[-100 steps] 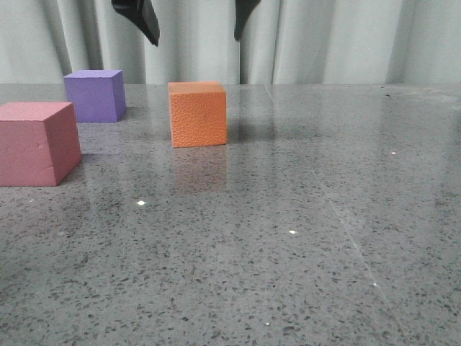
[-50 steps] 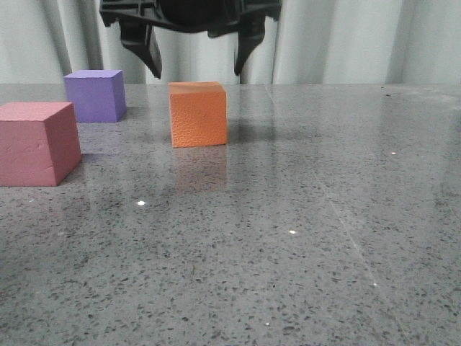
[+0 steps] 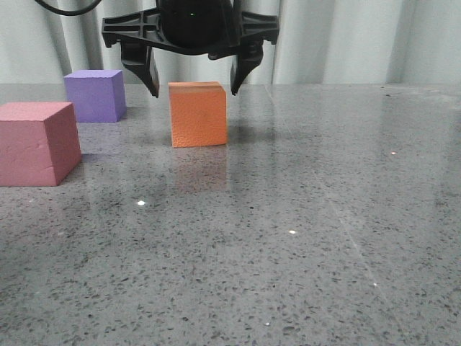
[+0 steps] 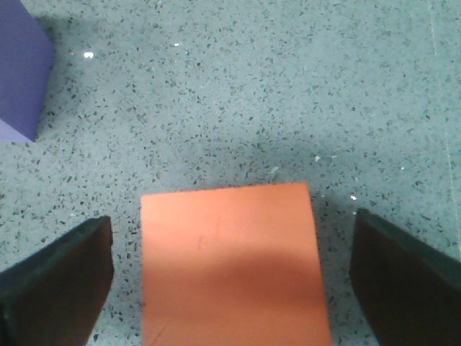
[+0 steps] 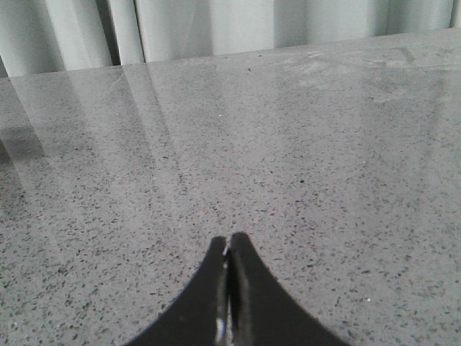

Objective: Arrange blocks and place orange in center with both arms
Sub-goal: 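Lower the left gripper over the orange cube and close on it, then lift the orange cube with the left gripper toward the purple cube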

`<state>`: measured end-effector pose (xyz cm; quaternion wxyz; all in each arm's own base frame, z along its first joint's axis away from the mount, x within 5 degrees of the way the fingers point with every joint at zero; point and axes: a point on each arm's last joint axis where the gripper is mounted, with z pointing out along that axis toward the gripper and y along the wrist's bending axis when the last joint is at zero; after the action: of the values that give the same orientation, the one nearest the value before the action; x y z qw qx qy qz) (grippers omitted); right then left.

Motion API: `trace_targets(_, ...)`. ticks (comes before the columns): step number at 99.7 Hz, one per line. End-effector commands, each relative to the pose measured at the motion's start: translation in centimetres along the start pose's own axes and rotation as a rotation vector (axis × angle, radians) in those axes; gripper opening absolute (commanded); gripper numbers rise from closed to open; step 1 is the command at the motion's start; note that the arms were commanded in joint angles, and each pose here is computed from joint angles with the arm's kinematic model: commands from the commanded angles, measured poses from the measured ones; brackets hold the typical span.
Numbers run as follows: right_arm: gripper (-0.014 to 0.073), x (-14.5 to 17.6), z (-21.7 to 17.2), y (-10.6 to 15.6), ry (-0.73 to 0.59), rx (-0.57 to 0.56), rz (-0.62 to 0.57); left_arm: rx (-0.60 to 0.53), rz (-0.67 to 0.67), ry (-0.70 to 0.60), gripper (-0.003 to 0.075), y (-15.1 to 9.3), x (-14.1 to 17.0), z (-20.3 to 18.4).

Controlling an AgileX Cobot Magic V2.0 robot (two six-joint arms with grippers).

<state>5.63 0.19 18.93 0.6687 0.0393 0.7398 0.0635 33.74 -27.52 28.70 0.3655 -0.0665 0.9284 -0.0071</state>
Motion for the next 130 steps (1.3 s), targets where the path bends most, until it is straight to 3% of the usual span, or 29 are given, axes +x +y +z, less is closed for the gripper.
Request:
trace_targets(1,-0.0067,-1.2,-0.1,0.2,-0.088,-0.012,-0.009,0.052,-0.036,-0.063,0.0598,0.0,-1.7,-2.2)
trace_targets(54,-0.0067,-1.2,-0.1,0.2,-0.088,-0.012,-0.009,0.013,0.001,-0.023,0.0265,0.0,-1.1,-1.7)
trace_targets(64,-0.0067,-1.2,-0.1,0.2,-0.088,-0.012,-0.009,-0.005,0.039,-0.030,0.0260,0.2,-1.7,-2.7)
trace_targets(85,-0.0067,-1.2,-0.1,0.2,-0.088,-0.012,-0.009,0.065,0.079,-0.139,0.0260,1.3,-4.2,-7.2)
trace_targets(109,-0.0067,-1.2,-0.1,0.2,-0.088,-0.012,-0.009,0.067,0.138,-0.275,0.0260,4.9,-7.2,-11.8)
trace_targets(130,-0.0067,-1.2,-0.1,0.2,-0.088,-0.012,-0.009,0.024,0.092,-0.288,0.0260,8.5,-8.3,-12.5)
